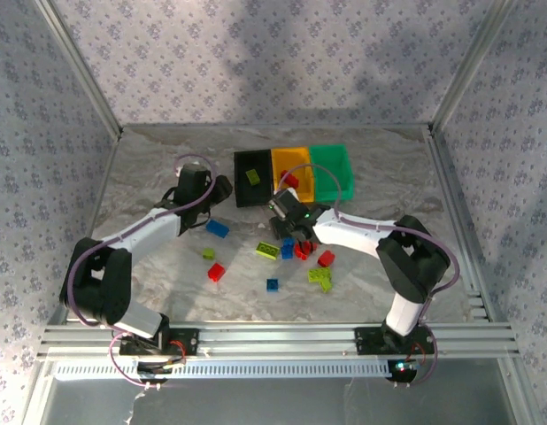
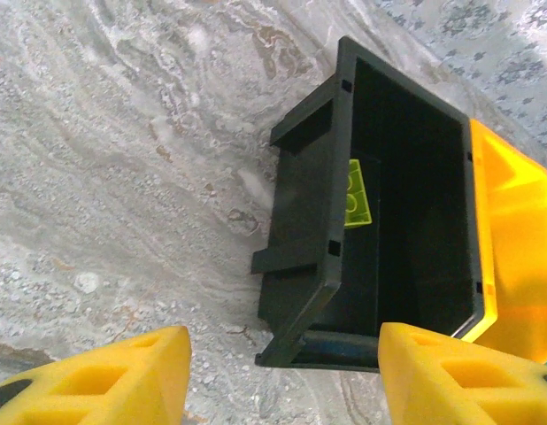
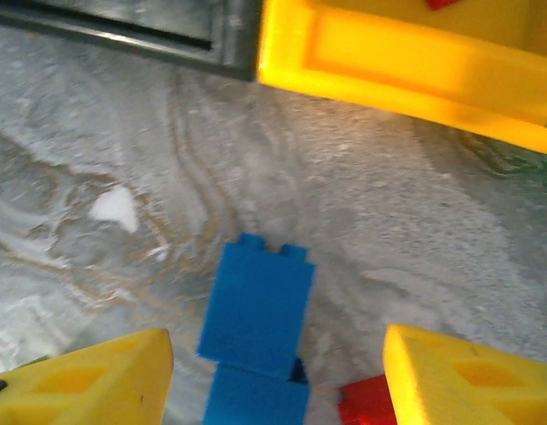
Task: Sort the legos into containers by color
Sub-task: Pick up the lego from the center of the table.
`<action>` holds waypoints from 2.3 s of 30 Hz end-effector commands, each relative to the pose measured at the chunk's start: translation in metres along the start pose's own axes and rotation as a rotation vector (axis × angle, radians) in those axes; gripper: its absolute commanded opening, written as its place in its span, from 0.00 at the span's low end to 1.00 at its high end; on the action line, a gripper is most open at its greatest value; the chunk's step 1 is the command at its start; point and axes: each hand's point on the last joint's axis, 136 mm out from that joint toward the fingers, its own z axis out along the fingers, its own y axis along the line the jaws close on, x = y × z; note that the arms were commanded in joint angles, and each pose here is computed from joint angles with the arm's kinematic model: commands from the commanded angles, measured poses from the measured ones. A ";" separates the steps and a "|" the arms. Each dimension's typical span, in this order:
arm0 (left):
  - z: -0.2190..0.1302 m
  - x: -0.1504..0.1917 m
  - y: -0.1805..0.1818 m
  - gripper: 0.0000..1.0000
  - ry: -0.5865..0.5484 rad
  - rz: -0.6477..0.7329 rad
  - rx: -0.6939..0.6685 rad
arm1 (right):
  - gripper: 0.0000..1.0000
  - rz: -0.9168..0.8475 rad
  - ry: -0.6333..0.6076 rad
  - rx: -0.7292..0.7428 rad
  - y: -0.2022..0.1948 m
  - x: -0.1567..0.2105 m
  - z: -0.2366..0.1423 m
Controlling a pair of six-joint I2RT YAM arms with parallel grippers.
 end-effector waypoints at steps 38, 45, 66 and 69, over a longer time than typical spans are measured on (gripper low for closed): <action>-0.009 -0.017 -0.011 0.59 -0.039 -0.006 0.035 | 0.48 -0.035 0.109 0.153 0.004 0.012 0.034; -0.006 -0.015 -0.012 0.59 -0.035 -0.015 0.049 | 0.49 -0.050 0.105 0.192 0.002 0.009 0.031; 0.000 -0.012 -0.016 0.59 -0.016 -0.018 0.062 | 0.38 -0.035 0.140 0.206 -0.004 0.022 0.038; -0.002 -0.014 -0.018 0.59 -0.011 -0.008 0.059 | 0.33 -0.030 0.128 0.206 -0.006 0.019 0.035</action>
